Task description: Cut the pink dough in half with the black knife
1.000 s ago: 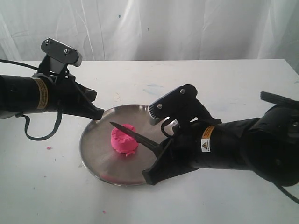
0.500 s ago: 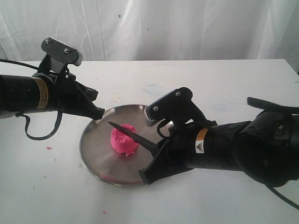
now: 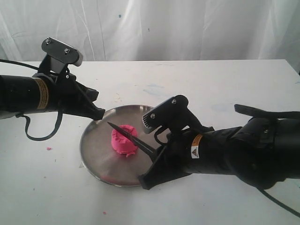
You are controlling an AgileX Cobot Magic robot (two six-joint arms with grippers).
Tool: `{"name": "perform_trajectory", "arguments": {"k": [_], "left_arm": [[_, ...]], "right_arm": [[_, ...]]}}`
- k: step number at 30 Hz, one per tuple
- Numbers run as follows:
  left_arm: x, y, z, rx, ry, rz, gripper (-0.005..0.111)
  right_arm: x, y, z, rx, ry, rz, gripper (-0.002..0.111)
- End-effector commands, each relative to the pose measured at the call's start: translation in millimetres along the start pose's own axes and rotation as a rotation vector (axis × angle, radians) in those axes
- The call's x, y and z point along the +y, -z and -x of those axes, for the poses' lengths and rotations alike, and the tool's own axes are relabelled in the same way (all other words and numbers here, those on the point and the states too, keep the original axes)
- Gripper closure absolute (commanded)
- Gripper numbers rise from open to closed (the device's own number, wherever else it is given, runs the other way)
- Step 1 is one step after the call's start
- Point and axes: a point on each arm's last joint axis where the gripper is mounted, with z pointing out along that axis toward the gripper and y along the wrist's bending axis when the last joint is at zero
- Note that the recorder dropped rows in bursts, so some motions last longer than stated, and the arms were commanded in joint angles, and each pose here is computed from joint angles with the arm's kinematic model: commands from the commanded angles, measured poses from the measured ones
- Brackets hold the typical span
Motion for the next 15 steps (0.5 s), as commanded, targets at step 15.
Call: {"name": "perform_trajectory", "arguments": {"k": [15], "left_arm": [[1.2, -38.3, -20.8, 0.116, 0.038, -0.002, 0.107]], "right_arm": [[0.6, -1.7, 0.0, 0.007, 0.016, 0.001, 0.108]]}}
